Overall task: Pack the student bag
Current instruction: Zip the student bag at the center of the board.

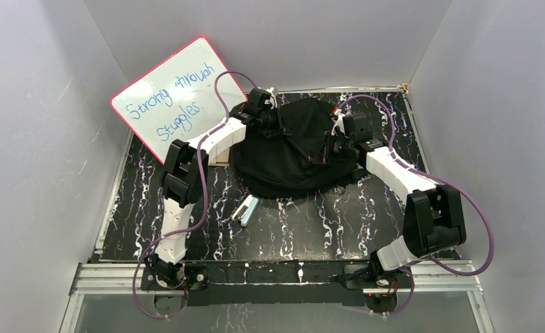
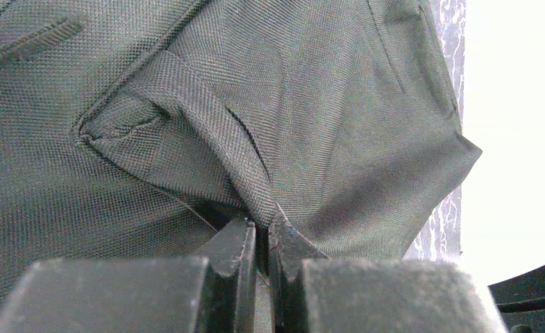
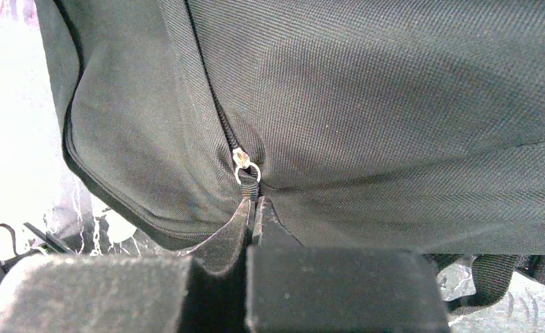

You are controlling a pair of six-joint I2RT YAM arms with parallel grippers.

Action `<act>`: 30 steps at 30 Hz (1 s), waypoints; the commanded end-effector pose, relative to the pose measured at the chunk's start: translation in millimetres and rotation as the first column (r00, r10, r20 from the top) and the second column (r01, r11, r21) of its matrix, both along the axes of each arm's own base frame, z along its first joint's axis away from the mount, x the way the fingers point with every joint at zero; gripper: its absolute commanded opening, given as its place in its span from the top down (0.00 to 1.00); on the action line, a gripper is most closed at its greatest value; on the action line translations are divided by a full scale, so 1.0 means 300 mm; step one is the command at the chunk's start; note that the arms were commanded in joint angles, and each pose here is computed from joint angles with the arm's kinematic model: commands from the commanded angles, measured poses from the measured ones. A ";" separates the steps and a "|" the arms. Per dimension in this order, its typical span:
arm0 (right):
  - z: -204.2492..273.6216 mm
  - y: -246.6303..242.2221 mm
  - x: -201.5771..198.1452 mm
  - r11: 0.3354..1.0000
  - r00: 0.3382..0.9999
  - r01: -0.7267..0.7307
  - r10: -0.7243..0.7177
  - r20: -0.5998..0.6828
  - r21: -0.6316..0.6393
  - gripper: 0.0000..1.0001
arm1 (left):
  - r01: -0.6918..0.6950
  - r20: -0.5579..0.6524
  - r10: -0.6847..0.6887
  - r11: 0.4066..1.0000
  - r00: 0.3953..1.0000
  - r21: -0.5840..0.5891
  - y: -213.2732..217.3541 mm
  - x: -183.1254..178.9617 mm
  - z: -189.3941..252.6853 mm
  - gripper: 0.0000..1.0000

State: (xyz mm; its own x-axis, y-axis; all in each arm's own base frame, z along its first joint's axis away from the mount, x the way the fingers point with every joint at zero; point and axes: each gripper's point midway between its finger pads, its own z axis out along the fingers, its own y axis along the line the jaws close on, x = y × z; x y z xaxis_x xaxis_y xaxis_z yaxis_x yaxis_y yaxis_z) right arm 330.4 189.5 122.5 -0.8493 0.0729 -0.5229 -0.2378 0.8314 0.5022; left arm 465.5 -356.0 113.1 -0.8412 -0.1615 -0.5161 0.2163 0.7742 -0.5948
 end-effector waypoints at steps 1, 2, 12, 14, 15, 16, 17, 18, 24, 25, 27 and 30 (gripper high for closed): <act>-0.006 -0.040 -0.082 0.998 0.999 -0.015 0.012 -0.053 -0.053 1.00 | -0.080 0.114 0.080 0.997 0.990 -0.007 0.075 0.129 0.091 1.00; -0.001 -0.039 -0.081 0.998 0.999 -0.015 0.013 -0.051 -0.053 1.00 | -0.078 0.113 0.079 0.997 0.990 -0.009 0.075 0.128 0.092 1.00; 0.183 -0.051 -0.017 0.999 0.986 0.016 -0.010 0.168 -0.036 0.86 | -0.041 0.169 0.050 0.997 0.984 -0.059 0.075 0.099 0.233 0.64; 0.231 -0.065 -0.003 0.998 0.974 0.043 -0.034 0.223 -0.039 0.71 | -0.064 0.202 0.074 0.997 0.977 -0.052 0.105 0.095 0.280 0.51; 0.249 -0.074 0.001 0.997 0.968 0.058 -0.046 0.245 -0.042 0.64 | -0.079 0.213 0.088 0.996 0.973 -0.047 0.125 0.092 0.296 0.47; 0.269 -0.082 0.006 0.996 0.962 0.073 -0.059 0.267 -0.043 0.59 | -0.095 0.224 0.102 0.995 0.969 -0.043 0.149 0.089 0.313 0.44; 0.288 -0.087 0.008 0.996 0.956 0.082 -0.067 0.287 -0.041 0.56 | -0.112 0.231 0.119 0.993 0.965 -0.043 0.179 0.087 0.330 0.42; 0.303 -0.090 0.010 0.995 0.951 0.087 -0.072 0.301 -0.038 0.53 | -0.136 0.223 0.142 0.990 0.964 -0.040 0.222 0.084 0.327 0.41; 0.379 -0.032 -0.005 0.997 0.920 -0.019 0.048 0.389 -0.078 0.50 | -0.299 0.221 0.294 0.954 0.930 -0.012 0.506 0.040 0.342 0.36; 0.390 0.003 -0.016 0.992 0.907 -0.036 0.083 0.413 -0.122 0.48 | -0.329 0.221 0.319 0.944 0.921 0.009 0.556 0.025 0.334 0.35; 0.409 0.122 -0.060 0.975 0.871 -0.106 0.186 0.454 -0.197 0.40 | -0.394 0.253 0.370 0.917 0.894 0.052 0.658 -0.017 0.352 0.31; 0.384 0.253 -0.103 0.945 0.837 -0.200 0.302 0.456 -0.258 0.31 | -0.487 0.278 0.438 0.862 0.855 0.138 0.798 -0.088 0.334 0.26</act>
State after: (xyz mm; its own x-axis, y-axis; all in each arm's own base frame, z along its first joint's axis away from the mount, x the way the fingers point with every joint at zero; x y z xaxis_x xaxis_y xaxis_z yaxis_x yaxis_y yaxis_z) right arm 306.0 218.2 215.5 -0.5982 -0.1218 -0.7921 -0.4915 0.8364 0.2425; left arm 464.4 -164.5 202.5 -0.6140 -0.3983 -0.6814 0.0104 0.8591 -0.5116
